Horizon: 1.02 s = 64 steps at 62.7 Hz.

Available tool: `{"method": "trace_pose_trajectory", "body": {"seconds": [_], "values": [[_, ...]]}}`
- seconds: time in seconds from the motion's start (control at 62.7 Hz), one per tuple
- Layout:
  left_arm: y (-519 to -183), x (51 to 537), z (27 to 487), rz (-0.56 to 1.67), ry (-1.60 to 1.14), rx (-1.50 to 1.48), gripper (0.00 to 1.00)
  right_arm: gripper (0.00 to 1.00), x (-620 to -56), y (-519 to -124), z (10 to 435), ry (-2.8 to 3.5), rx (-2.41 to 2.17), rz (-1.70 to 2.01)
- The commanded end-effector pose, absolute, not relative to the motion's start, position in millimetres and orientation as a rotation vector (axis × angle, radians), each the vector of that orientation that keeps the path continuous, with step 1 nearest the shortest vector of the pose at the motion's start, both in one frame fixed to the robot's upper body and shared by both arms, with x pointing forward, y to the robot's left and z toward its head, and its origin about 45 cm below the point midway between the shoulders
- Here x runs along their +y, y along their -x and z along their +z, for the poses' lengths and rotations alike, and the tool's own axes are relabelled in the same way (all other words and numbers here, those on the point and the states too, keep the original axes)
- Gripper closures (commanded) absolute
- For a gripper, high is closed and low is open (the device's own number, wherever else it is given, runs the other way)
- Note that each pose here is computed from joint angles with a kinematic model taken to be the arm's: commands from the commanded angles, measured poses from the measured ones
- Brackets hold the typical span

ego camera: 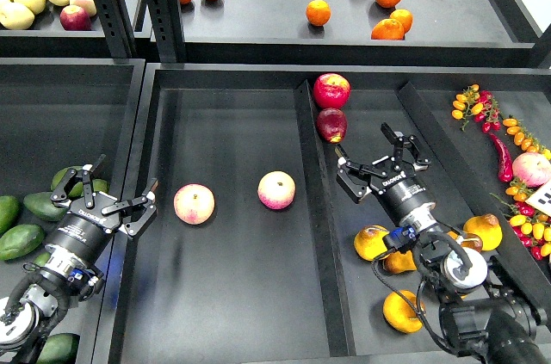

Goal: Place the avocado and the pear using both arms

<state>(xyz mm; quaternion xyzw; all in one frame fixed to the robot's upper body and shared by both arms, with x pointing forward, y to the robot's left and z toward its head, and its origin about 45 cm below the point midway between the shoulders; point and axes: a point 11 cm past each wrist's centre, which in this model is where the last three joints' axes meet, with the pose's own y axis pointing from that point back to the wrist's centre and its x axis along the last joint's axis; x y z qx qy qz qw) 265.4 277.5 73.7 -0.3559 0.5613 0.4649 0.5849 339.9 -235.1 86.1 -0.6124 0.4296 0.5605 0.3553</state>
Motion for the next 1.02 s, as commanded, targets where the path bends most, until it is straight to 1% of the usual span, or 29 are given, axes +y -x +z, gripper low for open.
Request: {"method": "trace_pose_trajectory", "body": {"seconds": [0.0,0.08,0.191,0.319,0.463,0.526,0.686,1.005], "values": [[-259,281,73,1.113,0.856,1.301,0.01,0.0,-230,-325,94,1.58,1.07,1.42],[-255,280,74,1.111,0.859,1.3,0.01,0.0,-225,-319,101,1.601,1.041,1.411],[-253,274,87,1.073,0.872,1.276,0.01,0.0,-219,-315,114,1.628,1.003,1.383],[-257,271,99,1.043,0.886,1.249,0.01,0.0,-221,-312,128,1.596,0.994,1.328],[-249,266,106,1.021,0.878,1.239,0.01,0.0,-229,-296,112,1.503,1.083,1.355],[-244,266,107,1.021,0.883,1.239,0.01,0.0,-228,-290,116,1.501,1.065,1.352],[-234,264,113,1.011,0.892,1.238,0.01,0.0,-224,-291,135,1.489,0.993,1.324],[-233,262,114,1.005,0.89,1.236,0.01,0.0,-226,-292,137,1.434,0.961,1.33]]}}
